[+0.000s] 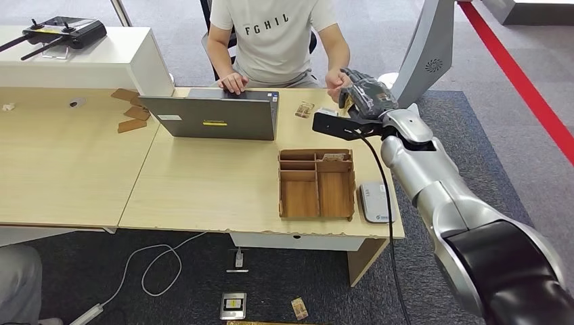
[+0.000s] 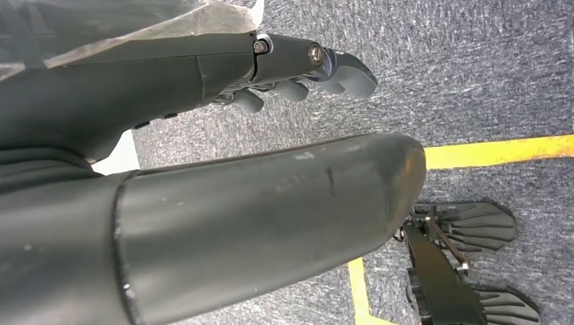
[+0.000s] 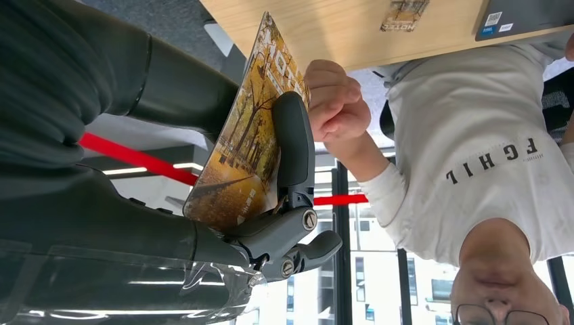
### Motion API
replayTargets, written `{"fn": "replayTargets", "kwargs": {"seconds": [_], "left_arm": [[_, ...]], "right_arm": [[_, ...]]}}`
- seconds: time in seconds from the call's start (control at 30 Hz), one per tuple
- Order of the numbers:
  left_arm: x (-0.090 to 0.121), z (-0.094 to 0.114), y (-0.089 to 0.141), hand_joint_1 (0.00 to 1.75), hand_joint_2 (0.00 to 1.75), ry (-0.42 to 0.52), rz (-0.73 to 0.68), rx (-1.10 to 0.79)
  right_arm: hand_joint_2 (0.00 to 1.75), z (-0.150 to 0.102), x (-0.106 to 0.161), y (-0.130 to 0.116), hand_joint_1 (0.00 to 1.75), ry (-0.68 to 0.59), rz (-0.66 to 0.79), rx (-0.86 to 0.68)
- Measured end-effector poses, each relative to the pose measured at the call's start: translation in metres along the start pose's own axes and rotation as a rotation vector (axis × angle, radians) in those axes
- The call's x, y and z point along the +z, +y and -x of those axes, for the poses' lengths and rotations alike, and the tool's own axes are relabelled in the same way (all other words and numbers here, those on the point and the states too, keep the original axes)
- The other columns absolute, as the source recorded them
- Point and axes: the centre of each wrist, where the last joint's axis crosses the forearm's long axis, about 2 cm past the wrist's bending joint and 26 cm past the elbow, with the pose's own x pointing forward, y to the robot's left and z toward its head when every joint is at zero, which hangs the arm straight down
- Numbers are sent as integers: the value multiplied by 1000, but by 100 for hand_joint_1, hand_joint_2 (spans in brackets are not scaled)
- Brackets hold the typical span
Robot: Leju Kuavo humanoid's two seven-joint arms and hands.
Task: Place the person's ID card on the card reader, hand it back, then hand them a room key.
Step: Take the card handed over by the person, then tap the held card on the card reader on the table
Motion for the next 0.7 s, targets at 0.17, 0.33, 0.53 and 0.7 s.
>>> {"fn": "replayTargets", "kwargs": {"seconds": [0.17,0.33,0.53,0.7], "left_arm": [[0,1,0,0,0,1,1,2],[0,3,0,0,0,6,2,9],[-1,10,-1,0,0,17,5,19],[-1,13,0,0,0,22,2,24]], "right_arm": [[175,0,2,5,175,0,8,0],[175,8,5,6,175,14,9,6],[175,27,15,13,175,55,-15,17],[175,48,26,20,175,99,-35,26]]}}
